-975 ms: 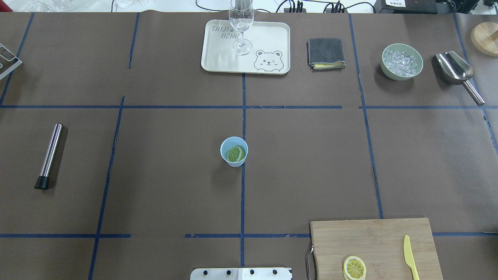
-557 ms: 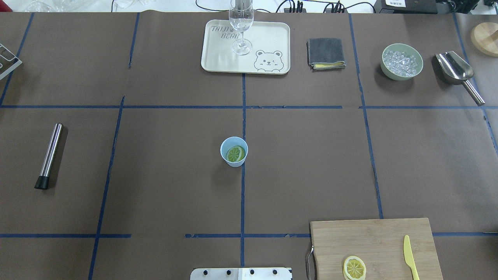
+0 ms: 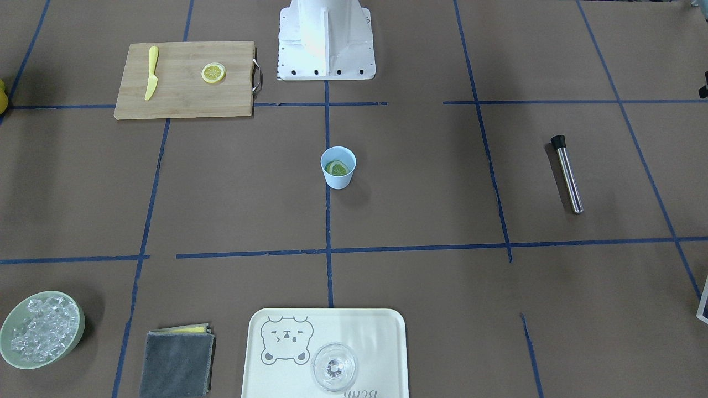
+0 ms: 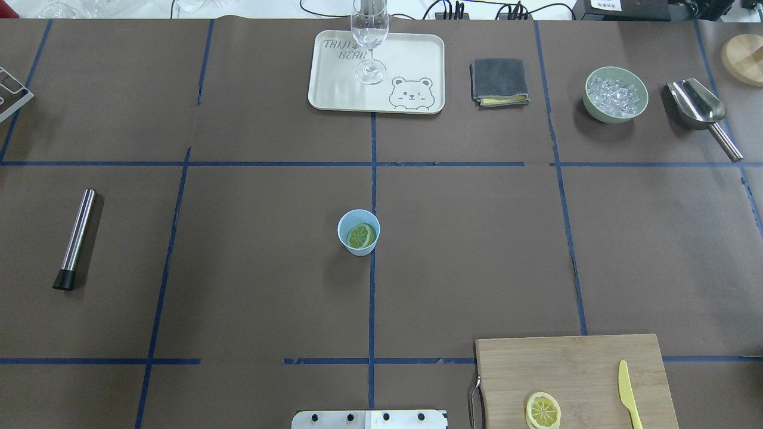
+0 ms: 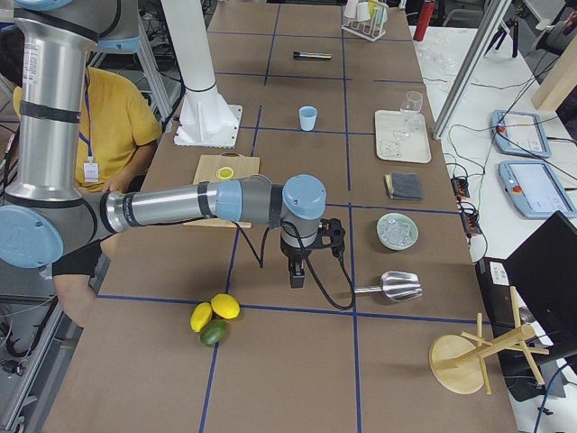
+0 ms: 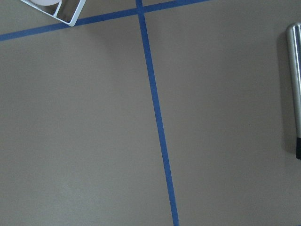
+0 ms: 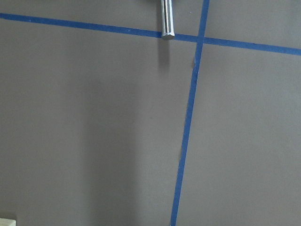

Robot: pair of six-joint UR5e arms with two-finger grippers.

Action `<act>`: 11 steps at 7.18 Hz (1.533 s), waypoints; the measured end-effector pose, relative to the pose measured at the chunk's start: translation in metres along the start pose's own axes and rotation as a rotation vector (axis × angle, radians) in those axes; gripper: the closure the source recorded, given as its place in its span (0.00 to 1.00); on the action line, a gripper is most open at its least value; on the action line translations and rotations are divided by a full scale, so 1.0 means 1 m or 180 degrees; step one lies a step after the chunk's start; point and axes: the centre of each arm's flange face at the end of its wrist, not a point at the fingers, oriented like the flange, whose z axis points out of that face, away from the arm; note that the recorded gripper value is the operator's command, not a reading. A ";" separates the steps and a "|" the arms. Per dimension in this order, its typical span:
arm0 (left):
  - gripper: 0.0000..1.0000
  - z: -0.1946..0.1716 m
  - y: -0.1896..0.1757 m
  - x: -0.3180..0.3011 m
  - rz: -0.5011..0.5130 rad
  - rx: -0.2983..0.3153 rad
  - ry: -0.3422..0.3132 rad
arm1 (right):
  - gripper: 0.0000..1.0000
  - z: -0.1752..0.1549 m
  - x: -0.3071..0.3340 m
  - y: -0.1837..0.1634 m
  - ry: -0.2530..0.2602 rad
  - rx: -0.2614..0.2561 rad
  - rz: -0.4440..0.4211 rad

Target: Squeeze lemon into cup

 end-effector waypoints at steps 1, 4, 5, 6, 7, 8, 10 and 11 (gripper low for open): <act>0.00 0.000 0.000 0.000 -0.0007 0.0004 0.0012 | 0.00 0.000 0.001 0.000 0.0008 -0.0004 0.0007; 0.00 -0.013 -0.006 0.008 0.0051 0.0096 0.0028 | 0.00 0.002 0.002 0.002 0.0016 -0.0014 0.0011; 0.00 -0.015 -0.009 0.004 0.0033 0.0113 0.0018 | 0.00 0.003 0.003 0.002 0.0005 -0.0015 0.0014; 0.00 -0.019 -0.014 0.004 0.0020 0.0143 0.0014 | 0.00 0.003 0.003 0.001 -0.0001 -0.0014 0.0015; 0.00 -0.025 -0.021 0.007 -0.0060 0.0185 0.0009 | 0.00 0.003 0.003 0.001 0.0000 -0.0014 0.0016; 0.00 -0.034 -0.034 0.013 -0.0235 0.0247 -0.0001 | 0.00 0.003 0.003 0.001 0.0005 -0.0014 0.0015; 0.00 -0.048 -0.052 0.022 -0.0445 0.0337 0.0024 | 0.00 0.002 0.002 0.001 0.0016 -0.0008 0.0007; 0.00 -0.049 -0.054 0.024 -0.0469 0.0347 0.0055 | 0.00 0.002 0.002 0.001 0.0016 -0.0006 0.0007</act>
